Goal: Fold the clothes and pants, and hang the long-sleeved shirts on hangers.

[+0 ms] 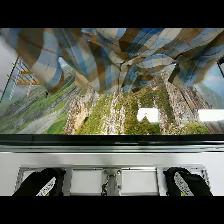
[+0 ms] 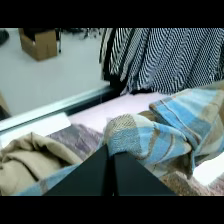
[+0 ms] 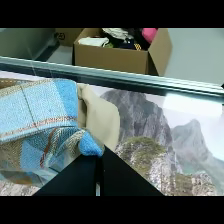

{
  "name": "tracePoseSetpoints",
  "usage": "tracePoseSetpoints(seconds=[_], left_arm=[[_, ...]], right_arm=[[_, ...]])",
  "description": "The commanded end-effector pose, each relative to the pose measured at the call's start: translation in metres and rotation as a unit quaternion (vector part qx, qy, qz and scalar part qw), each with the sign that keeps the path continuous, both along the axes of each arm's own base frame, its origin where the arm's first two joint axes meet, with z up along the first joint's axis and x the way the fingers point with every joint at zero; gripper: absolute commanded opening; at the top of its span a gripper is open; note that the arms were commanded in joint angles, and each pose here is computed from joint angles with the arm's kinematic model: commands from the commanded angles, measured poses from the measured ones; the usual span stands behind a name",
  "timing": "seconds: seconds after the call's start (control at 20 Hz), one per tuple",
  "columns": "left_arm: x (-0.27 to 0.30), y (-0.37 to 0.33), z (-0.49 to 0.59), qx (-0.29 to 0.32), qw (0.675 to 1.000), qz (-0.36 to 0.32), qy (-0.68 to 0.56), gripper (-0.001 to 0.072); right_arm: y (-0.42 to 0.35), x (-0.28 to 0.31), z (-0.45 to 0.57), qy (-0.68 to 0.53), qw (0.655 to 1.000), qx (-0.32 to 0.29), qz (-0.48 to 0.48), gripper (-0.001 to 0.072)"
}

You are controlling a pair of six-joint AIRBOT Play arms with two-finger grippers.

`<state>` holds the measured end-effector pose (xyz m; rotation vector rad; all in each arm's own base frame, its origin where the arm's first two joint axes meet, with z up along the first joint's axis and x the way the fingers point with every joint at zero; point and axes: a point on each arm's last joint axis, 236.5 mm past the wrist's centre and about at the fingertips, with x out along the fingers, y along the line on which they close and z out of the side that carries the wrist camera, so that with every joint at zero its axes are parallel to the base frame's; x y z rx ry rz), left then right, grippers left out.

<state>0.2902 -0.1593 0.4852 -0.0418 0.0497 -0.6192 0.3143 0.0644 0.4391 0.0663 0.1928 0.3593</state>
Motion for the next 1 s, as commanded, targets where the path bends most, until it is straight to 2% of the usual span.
tracePoseSetpoints(seconds=[0.0, 0.15, 0.25, 0.35, 0.5, 0.65, 0.75, 0.8, 0.85, 0.9, 0.95], left_arm=[[-0.046, 0.009, 0.014, -0.037, 0.999, 0.000, -0.037, 0.0012], [-0.023, 0.002, -0.058, -0.028, 0.998, 0.001, 0.065, 0.0012], [0.007, -0.006, -0.136, -0.031, 0.984, 0.008, 0.175, 0.0012], [0.029, -0.016, -0.234, -0.011, 0.955, 0.013, 0.296, 0.0012], [0.017, -0.037, -0.386, 0.056, 0.880, -0.006, 0.471, 0.0012], [-0.009, -0.065, -0.476, 0.112, 0.826, -0.033, 0.552, 0.0012], [-0.019, -0.077, -0.509, 0.141, 0.807, -0.043, 0.572, 0.0012], [-0.021, -0.080, -0.519, 0.147, 0.798, -0.045, 0.583, 0.0012], [-0.023, -0.081, -0.523, 0.154, 0.791, -0.048, 0.590, 0.0012], [-0.022, -0.083, -0.524, 0.157, 0.787, -0.051, 0.594, 0.0012], [-0.020, -0.084, -0.521, 0.157, 0.789, -0.053, 0.592, 0.0012]], right_arm=[[0.013, -0.033, 0.003, 0.010, 1.000, -0.010, 0.019, 0.0015], [0.007, -0.029, -0.066, 0.127, 0.991, -0.035, 0.024, 0.0015], [-0.007, -0.016, -0.135, 0.213, 0.977, -0.034, 0.009, 0.0014], [-0.022, -0.011, -0.223, 0.312, 0.949, -0.036, -0.010, 0.0014], [-0.055, -0.018, -0.355, 0.426, 0.900, -0.071, -0.059, 0.0014], [-0.069, -0.028, -0.426, 0.482, 0.869, -0.087, -0.074, 0.0015], [-0.074, -0.028, -0.443, 0.503, 0.856, -0.095, -0.075, 0.0030], [-0.074, -0.028, -0.447, 0.509, 0.852, -0.094, -0.074, 0.0204], [-0.074, -0.028, -0.449, 0.512, 0.851, -0.094, -0.074, 0.0528], [-0.077, -0.026, -0.445, 0.510, 0.851, -0.100, -0.076, 0.0704], [-0.078, -0.024, -0.435, 0.506, 0.853, -0.104, -0.075, 0.0699]])
